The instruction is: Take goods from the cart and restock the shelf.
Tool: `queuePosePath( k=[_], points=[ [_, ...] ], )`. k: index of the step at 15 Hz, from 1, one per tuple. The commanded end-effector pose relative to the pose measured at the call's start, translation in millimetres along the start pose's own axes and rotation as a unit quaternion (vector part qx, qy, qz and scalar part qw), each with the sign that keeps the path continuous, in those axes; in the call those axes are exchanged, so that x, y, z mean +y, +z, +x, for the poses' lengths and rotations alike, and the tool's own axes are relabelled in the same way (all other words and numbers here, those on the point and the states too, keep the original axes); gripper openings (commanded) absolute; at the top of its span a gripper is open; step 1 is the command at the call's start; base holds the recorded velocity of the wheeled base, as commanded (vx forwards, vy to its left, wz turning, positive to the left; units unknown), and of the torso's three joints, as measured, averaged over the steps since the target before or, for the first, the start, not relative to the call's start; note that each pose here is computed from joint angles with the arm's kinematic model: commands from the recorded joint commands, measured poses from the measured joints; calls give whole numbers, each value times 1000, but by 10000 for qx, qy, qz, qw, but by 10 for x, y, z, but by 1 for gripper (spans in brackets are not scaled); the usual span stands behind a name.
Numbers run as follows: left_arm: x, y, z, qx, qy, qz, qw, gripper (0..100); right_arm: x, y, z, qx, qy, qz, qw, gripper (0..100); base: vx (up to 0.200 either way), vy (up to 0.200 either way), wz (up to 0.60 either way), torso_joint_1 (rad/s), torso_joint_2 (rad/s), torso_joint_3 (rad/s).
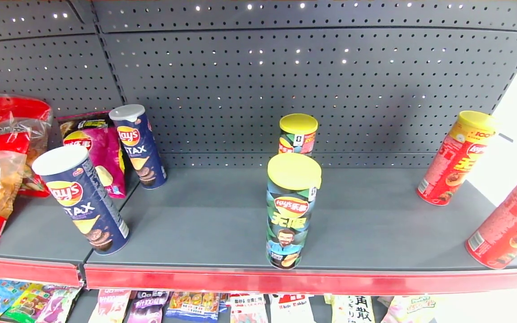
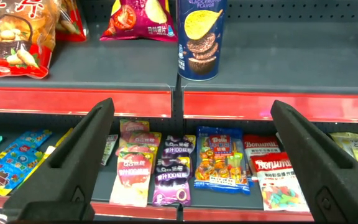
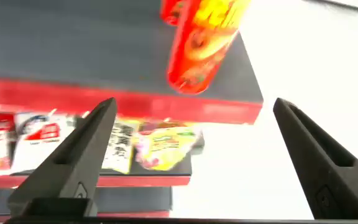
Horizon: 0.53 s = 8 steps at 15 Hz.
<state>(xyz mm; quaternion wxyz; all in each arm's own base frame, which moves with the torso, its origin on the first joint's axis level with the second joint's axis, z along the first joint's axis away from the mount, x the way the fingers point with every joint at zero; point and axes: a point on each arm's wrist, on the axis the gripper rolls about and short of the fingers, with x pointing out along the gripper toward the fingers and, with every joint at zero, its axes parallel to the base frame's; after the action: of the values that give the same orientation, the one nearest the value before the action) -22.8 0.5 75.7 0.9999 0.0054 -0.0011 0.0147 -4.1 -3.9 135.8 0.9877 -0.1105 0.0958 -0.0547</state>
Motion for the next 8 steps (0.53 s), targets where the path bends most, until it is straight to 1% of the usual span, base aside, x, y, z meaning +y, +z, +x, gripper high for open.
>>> queuePosePath(
  k=[1,3,4,5,6,8],
  points=[
    [0,1,0,-4,7,-1,10000,100,149,-517,-182,-822,989,228,9914,100,0,0,0,0,0,0],
    [0,1,0,-4,7,-8,10000,100,152,-527,-163,-873,976,519,9900,100,0,0,0,0,0,0],
    [0,1,0,-4,-1,-1,10000,100,145,-534,-141,-933,734,817,9896,100,0,0,0,0,0,0],
    [-1,1,0,-4,-16,-1,10000,100,128,-541,-134,-884,334,1053,9899,100,0,0,0,0,0,0],
    [-2,1,0,-4,-47,-1,10000,100,112,-549,-131,-833,-14,1166,9897,100,0,0,0,0,0,0],
    [-3,1,0,-4,-62,-8,10000,100,110,-550,-131,-826,-73,1110,9904,100,0,0,0,0,0,0]
  ],
)
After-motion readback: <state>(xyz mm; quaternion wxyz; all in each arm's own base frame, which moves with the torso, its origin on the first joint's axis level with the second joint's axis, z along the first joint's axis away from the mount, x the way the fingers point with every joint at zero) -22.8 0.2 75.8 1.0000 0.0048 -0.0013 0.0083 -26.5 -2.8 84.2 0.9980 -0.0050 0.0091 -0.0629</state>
